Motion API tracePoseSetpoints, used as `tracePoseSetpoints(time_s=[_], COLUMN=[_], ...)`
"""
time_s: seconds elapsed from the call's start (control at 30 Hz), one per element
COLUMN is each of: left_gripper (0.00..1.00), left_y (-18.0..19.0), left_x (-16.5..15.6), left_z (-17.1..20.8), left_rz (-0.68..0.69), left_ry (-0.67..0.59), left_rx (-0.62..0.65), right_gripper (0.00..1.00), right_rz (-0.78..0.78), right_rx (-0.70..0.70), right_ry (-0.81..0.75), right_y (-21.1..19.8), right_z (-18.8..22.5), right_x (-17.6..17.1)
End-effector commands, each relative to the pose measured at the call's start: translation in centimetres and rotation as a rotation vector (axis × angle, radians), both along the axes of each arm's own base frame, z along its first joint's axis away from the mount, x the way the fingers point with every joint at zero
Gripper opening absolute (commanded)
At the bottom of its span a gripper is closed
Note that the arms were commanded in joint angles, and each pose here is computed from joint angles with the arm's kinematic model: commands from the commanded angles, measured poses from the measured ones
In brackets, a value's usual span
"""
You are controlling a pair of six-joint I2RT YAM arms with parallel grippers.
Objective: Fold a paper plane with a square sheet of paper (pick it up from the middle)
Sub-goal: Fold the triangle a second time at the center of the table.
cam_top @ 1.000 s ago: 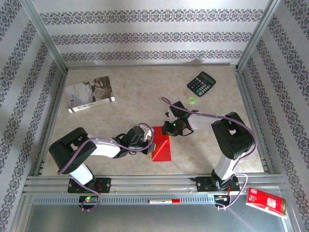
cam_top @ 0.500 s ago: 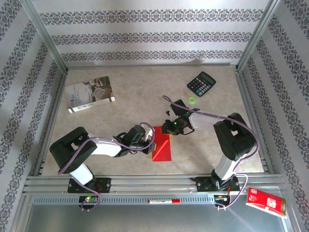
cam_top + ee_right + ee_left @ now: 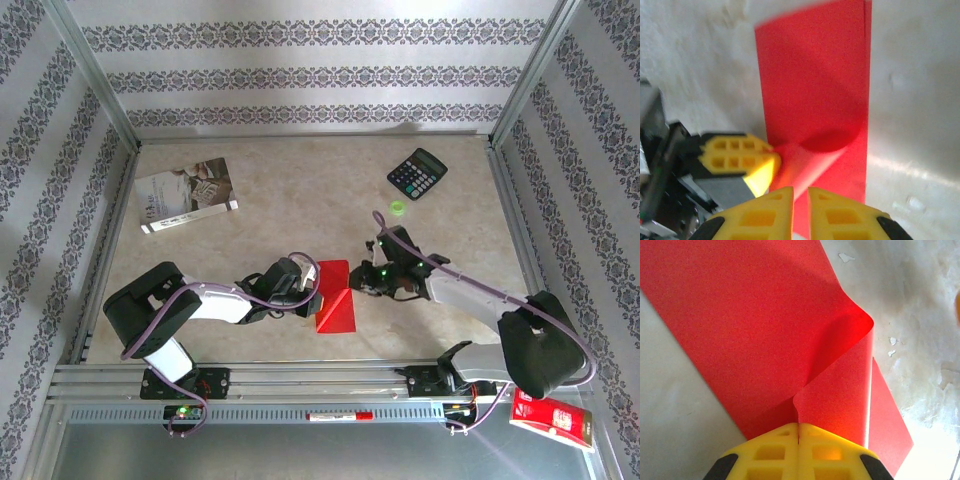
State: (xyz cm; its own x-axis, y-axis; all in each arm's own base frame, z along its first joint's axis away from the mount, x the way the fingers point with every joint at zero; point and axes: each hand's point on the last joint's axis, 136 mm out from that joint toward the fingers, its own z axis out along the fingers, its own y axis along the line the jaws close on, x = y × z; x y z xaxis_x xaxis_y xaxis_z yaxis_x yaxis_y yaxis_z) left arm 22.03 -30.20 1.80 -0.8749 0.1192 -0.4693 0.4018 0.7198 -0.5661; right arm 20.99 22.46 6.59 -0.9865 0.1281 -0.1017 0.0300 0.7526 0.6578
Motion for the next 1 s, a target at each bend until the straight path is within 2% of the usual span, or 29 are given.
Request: tracePoseSetpoints(time_s=[0.0,0.3,0.63,0.97], left_gripper=[0.00,0.00,0.00,0.00], left_y=[2.5,2.8,2.1,0.5], left_x=[-0.8,-0.7,-0.4,0.9], left_z=[-3.4,-3.9,-3.3,-0.7], left_rz=[0.052,0.064,0.057,0.036], left_ry=[0.104,0.138,0.143,0.104], left_rx=[0.103,0.122,0.096,0.033], right_gripper=[0.13,0.09,0.07,0.06], right_rz=[-0.049,0.003,-0.020,-0.013], right_rx=[0.055,0.068,-0.025,-0.126], right_ry=[0.002,0.017,0.045,0.078], right_y=[1.5,4.6,2.9,0.8], right_z=[0.6,-1.2,-5.1,-7.4], right_x=[-0.5,-3.2,-4.9,-6.2])
